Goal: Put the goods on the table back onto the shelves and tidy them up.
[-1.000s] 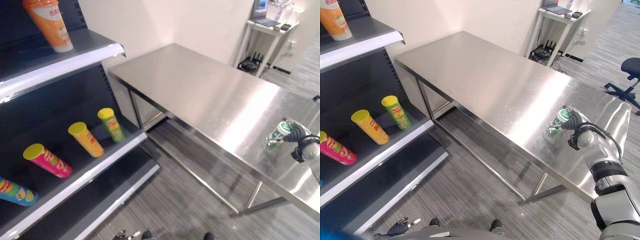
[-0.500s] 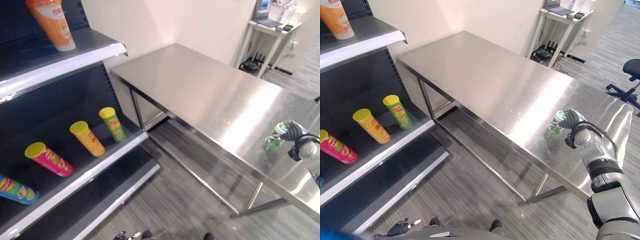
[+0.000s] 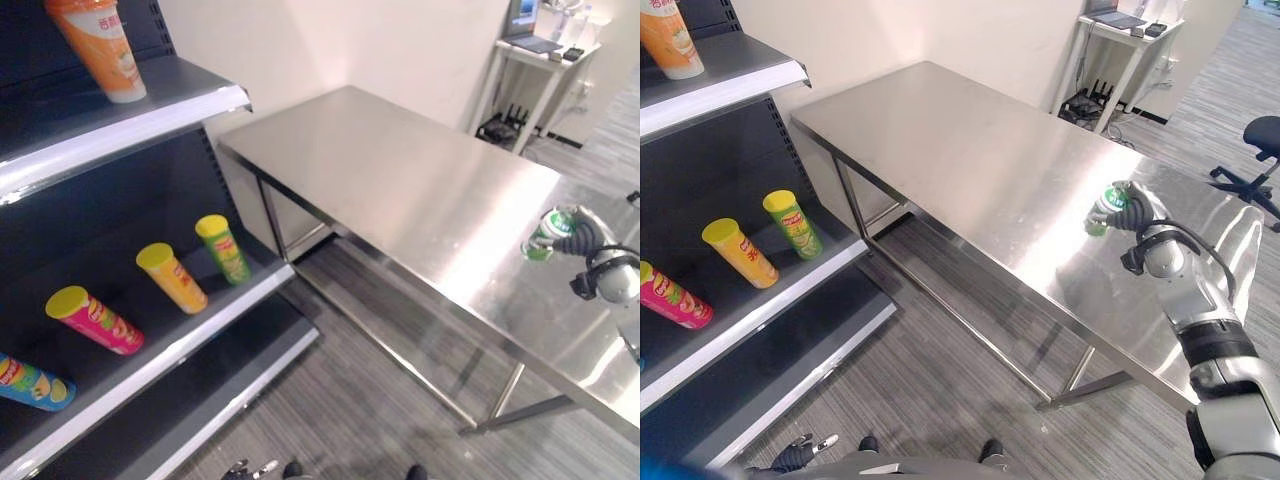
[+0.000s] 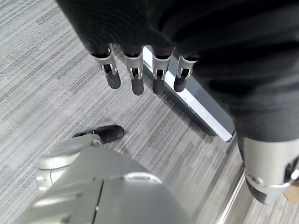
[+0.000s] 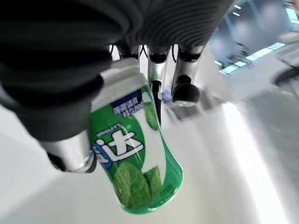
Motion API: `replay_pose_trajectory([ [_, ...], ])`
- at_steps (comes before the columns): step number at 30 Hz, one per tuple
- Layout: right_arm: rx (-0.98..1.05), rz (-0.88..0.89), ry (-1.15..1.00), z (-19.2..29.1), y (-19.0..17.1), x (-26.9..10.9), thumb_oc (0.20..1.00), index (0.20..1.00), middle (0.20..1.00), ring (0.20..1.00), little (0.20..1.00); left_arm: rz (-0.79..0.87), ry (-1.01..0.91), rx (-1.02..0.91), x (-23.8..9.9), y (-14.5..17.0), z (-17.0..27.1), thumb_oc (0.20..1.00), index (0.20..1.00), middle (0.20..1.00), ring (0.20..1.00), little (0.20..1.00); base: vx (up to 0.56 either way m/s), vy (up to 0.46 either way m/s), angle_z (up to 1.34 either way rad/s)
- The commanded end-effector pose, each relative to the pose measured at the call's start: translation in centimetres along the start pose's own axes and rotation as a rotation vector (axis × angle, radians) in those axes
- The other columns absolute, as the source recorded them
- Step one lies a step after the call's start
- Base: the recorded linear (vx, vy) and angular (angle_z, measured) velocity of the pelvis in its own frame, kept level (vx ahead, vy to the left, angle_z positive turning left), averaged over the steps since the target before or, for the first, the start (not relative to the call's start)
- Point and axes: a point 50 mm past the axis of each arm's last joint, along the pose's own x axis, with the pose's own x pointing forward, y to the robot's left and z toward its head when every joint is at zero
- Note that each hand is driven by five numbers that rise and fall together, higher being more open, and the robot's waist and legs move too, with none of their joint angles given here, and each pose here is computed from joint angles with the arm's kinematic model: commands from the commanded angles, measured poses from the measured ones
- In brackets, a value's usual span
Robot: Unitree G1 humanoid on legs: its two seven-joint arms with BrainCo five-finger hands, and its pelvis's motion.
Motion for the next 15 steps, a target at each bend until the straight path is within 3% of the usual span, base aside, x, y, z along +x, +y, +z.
replay_pose_trajectory([
  [1,-0.057,-0.256,-0.21,3.5,-6.1,-0.4,0.2,0.2,0.2,0.2,0.2,0.031,-0.072,0.045,0.8,0.6,2.9,1.0,1.0,1.0,1.0,1.0,0.0,0.0,0.0],
  [15,0.038,-0.301,-0.626,10.9,-8.1,-3.3,0.2,0.2,0.2,0.2,0.2,0.034,-0.128,0.032,0.8,0.9,4.0,1.0,1.0,1.0,1.0,1.0,-0.02,-0.045,0.05],
])
